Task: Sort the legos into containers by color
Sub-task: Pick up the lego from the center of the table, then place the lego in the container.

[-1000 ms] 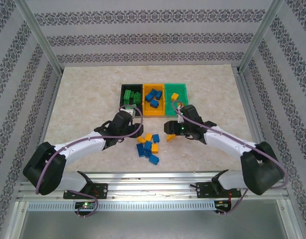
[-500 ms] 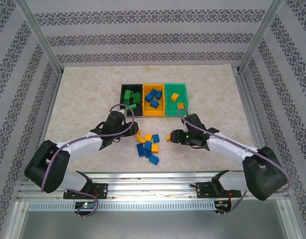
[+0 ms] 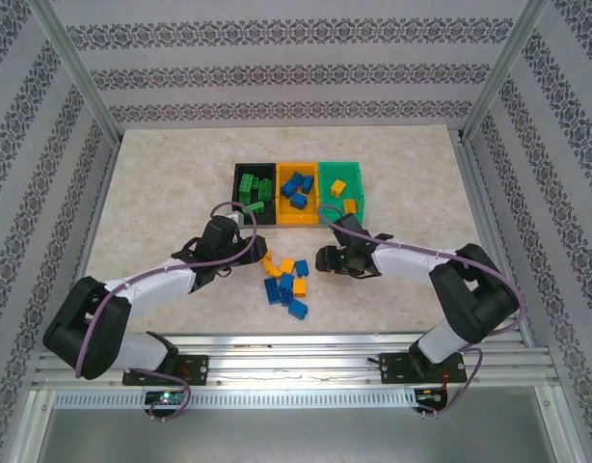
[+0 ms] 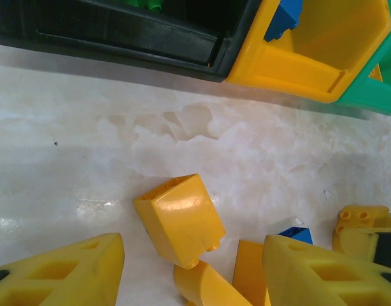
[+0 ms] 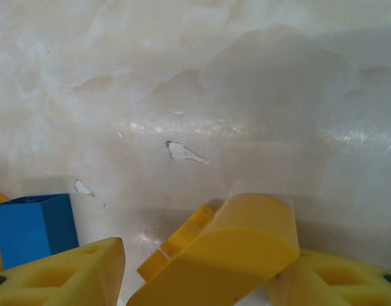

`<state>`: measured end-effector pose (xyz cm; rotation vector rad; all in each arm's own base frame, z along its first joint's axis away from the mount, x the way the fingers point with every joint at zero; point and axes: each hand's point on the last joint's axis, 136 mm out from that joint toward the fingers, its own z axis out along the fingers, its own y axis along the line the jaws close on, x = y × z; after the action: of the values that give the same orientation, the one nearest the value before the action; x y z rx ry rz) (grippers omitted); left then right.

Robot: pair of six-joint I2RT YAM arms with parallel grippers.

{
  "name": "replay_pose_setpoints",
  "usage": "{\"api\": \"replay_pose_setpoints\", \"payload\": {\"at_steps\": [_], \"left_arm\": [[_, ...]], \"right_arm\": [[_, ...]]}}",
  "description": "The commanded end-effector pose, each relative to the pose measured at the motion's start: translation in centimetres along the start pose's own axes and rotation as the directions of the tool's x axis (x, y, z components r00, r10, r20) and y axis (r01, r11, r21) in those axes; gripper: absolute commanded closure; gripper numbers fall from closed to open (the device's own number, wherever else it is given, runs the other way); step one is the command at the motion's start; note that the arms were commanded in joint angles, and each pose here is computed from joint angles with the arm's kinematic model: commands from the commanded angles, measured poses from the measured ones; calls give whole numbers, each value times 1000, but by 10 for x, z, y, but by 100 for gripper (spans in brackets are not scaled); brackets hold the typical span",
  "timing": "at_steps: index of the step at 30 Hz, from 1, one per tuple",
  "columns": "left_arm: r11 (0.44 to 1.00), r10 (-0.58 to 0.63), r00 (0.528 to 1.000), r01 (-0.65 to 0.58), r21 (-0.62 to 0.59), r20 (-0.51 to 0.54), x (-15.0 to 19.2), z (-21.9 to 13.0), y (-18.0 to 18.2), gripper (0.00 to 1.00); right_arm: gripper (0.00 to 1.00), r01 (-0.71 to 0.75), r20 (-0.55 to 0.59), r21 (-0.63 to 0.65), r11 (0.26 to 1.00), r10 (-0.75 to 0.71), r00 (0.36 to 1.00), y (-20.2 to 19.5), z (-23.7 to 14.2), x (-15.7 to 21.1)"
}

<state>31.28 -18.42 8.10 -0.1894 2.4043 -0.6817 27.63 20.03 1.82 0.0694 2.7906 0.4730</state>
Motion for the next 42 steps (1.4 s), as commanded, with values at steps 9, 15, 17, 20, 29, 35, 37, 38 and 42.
{"api": "replay_pose_setpoints", "payload": {"at_steps": [9, 15, 17, 20, 29, 35, 37, 38, 42], "left_arm": [[1000, -10, 1000, 10, 27, 19, -6, -3, -4, 41], [999, -22, 999, 24, 48, -32, 2, 6, -7, 41], [998, -31, 998, 33, 50, -53, 5, 9, -8, 41], [997, -40, 995, 45, 55, -86, 9, 13, -10, 41], [999, -28, 989, 35, 42, -148, 13, 15, -13, 40], [1000, -12, 985, 15, 13, -173, 15, 13, -10, 40], [1000, -4, 982, 3, -5, -188, 18, 13, -7, 40], [1000, 1, 981, -4, -11, -195, 19, 14, -6, 40], [999, 28, 973, -36, -29, -229, 20, 18, -4, 39]], "right_arm": [[80, 97, 91, -40, 994, -93, 992, 19, 2, -31], [85, 101, 154, -101, 990, -85, 984, 27, -19, -56], [85, 105, 191, -113, 988, -83, 978, 28, -30, -72], [84, 112, 252, -116, 987, -80, 964, 27, -48, -104], [63, 68, 315, -170, 983, -11, 949, 17, -69, -195], [48, 59, 304, -196, 979, 3, 953, 14, -67, -202], [48, 58, 298, -197, 979, 3, 955, 11, -66, -194], [48, 58, 294, -197, 979, 3, 956, 9, -65, -189], [48, 68, 280, -201, 977, -9, 960, 4, -64, -165]]}}
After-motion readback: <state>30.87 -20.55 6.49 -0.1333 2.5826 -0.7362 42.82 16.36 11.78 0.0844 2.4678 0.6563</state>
